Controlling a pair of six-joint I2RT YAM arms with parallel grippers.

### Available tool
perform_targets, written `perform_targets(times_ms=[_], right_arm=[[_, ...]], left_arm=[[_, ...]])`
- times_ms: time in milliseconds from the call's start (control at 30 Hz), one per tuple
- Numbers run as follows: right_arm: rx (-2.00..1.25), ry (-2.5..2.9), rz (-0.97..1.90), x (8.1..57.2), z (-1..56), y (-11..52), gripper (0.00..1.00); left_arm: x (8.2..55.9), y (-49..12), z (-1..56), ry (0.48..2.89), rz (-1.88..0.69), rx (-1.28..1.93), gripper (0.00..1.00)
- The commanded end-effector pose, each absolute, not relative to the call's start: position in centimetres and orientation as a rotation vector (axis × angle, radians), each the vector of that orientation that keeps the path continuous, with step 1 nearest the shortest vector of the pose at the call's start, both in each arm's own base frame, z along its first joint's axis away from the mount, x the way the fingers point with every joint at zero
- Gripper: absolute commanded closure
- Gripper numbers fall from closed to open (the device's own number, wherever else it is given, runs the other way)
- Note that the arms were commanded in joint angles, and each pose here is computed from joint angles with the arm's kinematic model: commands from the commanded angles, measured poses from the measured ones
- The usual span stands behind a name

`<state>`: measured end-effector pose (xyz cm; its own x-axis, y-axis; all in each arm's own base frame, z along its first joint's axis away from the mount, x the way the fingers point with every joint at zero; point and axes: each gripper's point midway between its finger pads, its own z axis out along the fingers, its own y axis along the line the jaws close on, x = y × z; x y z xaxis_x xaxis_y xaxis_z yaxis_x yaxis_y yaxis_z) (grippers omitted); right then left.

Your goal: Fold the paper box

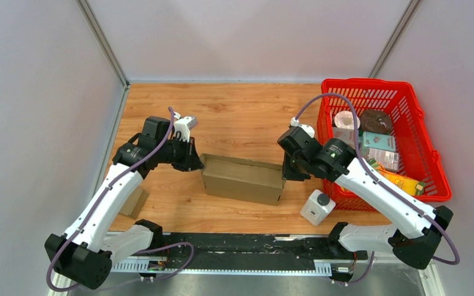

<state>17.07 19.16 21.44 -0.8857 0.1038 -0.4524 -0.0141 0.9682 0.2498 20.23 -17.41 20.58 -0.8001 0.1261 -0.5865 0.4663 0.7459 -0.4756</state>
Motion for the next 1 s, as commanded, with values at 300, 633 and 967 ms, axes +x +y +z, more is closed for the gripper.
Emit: perform_targets(times_ms=[300, 633, 967], right_arm=[[-0.021, 2.448, 0.313, 19.4, 19.6, 21.9, 1.00], [-0.148, 2.221, 0.546, 18.3, 20.3, 22.6, 0.70], [0.042, 2.371, 0.718, 17.2, 26.2, 19.5, 0.26]], left_arm=[[18.9, -17.6, 18.7, 2.428, -0.876, 0.276, 1.00], [19.6, -15.0, 16.0, 2.224, -0.729, 0.031, 1.00], [19.7, -15.2, 16.0, 2.254, -0.734, 0.016, 1.00]])
